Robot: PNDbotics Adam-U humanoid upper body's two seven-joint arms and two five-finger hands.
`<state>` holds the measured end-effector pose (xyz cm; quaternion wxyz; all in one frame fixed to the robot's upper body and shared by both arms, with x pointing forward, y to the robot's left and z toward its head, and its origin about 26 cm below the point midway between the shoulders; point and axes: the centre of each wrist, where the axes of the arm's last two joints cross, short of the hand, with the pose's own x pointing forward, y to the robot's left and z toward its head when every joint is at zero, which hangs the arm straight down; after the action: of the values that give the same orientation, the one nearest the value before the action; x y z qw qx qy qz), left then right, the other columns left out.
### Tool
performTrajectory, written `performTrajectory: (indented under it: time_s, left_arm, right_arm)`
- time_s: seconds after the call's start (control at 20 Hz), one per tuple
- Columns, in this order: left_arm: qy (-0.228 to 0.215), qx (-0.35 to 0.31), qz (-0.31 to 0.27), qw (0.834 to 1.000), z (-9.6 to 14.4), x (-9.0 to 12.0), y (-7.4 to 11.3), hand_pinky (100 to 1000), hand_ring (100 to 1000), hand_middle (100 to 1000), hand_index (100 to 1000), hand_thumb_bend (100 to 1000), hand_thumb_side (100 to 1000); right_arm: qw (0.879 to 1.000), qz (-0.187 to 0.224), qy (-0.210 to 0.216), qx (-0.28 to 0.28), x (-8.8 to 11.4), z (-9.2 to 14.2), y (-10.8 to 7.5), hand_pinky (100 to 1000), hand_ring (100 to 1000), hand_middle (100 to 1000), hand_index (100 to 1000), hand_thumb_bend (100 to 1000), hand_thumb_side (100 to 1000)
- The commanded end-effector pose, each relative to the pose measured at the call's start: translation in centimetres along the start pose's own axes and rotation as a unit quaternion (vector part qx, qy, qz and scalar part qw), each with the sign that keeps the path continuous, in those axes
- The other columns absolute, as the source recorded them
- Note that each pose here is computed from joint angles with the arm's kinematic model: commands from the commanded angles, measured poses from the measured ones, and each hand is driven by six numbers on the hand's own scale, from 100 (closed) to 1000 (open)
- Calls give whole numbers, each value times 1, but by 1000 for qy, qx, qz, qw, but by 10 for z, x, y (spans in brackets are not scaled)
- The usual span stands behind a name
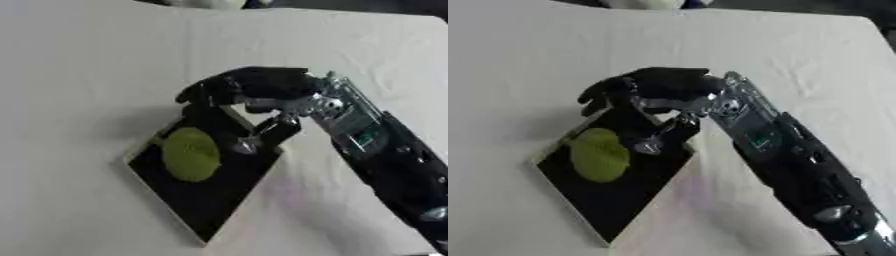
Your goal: Pick up objects on the table and place them in the box.
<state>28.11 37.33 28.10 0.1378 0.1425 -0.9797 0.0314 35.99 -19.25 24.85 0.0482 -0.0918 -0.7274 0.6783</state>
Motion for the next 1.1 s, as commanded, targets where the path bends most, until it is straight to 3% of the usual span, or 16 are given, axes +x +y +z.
performTrajectory:
  time_s: [0.05, 0.35, 0.65, 0.9, 1.1]
  left_arm:
    - [-15, -7, -4, 1000, -7, 7, 1, 496, 609, 626, 657, 100, 462]
    - [-15, -5, -5, 1000, -7, 7, 1, 496, 609, 626, 657, 100, 462]
    - [-15, 0, -13, 1000, -6, 7, 4, 496, 608, 626, 657, 100, 461]
    - [-15, 3, -18, 1000, -6, 8, 6, 496, 608, 626, 657, 100, 461]
    - [-17, 6, -20, 1000, -6, 8, 7, 496, 608, 626, 657, 100, 461]
  right_arm:
    - [997, 57, -47, 17, 5, 9, -26, 854, 905, 938, 935, 100, 138]
    - [997, 50, -33, -44, 7, 25, -44, 823, 869, 898, 912, 100, 100]
    - [988, 38, 19, -150, 11, 62, -72, 791, 830, 851, 880, 100, 100]
    - [969, 17, 81, -235, 13, 104, -84, 772, 802, 811, 842, 100, 100]
    - [944, 0, 118, -308, 23, 131, -88, 748, 777, 785, 826, 100, 100]
